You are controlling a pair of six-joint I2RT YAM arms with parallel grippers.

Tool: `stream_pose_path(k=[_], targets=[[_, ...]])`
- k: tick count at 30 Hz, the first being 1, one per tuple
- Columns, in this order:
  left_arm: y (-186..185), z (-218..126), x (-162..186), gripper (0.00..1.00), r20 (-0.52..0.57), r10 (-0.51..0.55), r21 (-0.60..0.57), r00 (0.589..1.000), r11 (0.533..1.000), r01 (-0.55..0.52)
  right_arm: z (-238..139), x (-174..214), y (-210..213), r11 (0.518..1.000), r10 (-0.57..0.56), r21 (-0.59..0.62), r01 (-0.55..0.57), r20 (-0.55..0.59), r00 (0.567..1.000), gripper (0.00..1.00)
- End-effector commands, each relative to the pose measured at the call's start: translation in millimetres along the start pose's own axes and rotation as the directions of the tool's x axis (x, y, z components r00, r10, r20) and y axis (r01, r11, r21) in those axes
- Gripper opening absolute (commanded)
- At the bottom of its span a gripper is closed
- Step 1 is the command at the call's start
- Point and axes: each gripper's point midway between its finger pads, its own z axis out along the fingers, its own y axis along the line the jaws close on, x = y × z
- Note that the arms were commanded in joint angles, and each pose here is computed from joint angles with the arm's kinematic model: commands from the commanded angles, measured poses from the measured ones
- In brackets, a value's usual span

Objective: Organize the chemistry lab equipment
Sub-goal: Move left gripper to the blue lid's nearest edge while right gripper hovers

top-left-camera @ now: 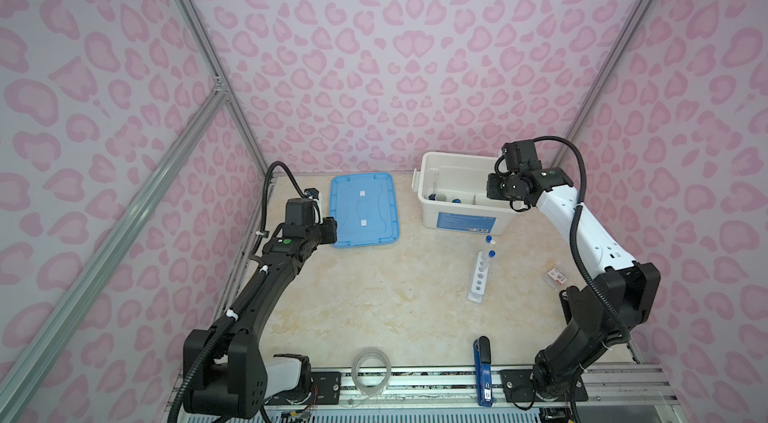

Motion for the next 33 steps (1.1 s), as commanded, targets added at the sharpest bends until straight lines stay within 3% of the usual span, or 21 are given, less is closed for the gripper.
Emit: stream_pose_path(k=[1,10,24,33], targets=[[21,11,-1,0.45,-0.019,-0.008,-0.089,1.0,0.996,0.007,0,2,18,0.996,-0.047,-0.077,0.049,0.023,0.999,0.21],[39,50,1,0.38,-0.092,-0.084,-0.121,0.992,0.99,0.072,-1,18,23,0.991,-0.057,-0.121,0.058,0.013,0.998,0.22],[44,103,34,0.37,-0.297,-0.116,-0.136,0.948,0.988,0.078,-4,26,27,0.987,-0.056,-0.153,0.057,0.012,0.998,0.22],[53,121,44,0.37,-0.355,-0.128,-0.173,0.926,0.982,0.069,5,44,22,0.988,-0.053,-0.145,0.048,-0.029,0.998,0.22]])
